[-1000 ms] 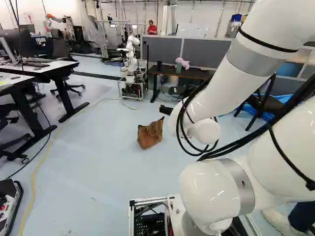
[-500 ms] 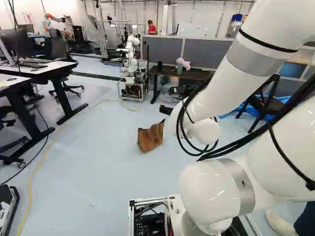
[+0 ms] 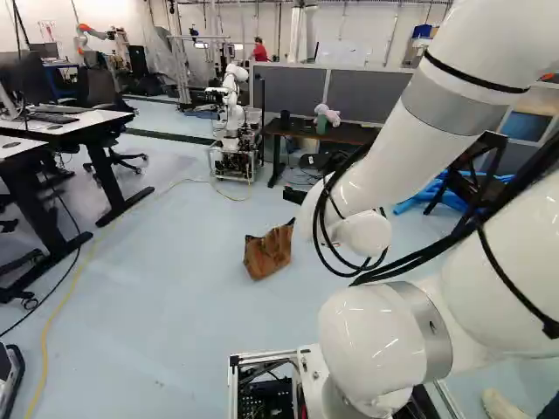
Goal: Pick up the bag on the ground and place it on the table
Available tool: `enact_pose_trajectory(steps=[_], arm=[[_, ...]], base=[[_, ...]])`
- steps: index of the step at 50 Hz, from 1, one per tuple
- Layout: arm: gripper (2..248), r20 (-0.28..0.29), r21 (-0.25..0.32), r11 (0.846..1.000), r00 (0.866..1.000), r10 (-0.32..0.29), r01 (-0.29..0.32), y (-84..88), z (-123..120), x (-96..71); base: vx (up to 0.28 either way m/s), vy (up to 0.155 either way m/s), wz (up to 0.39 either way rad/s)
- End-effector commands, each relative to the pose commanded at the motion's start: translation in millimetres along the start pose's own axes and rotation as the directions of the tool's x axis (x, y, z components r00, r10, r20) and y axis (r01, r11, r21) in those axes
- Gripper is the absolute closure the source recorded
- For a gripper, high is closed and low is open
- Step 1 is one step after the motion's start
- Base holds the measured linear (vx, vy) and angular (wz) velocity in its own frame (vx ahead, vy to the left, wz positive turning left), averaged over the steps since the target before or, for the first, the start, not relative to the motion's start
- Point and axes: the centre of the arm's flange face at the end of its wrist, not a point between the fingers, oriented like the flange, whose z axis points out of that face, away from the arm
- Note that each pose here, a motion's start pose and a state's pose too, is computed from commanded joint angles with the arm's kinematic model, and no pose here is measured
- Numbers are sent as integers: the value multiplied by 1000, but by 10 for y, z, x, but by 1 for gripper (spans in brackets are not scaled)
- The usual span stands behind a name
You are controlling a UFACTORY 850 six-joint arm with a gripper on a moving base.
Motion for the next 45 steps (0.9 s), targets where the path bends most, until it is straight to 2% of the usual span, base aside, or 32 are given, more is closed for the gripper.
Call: enact_pose_trajectory(steps=[10,45], arm=[[3,0,0,1000,1000,0,0,0,0,0],[3,0,0,1000,1000,0,0,0,0,0]], base=[[141,8,33],[140,33,151]])
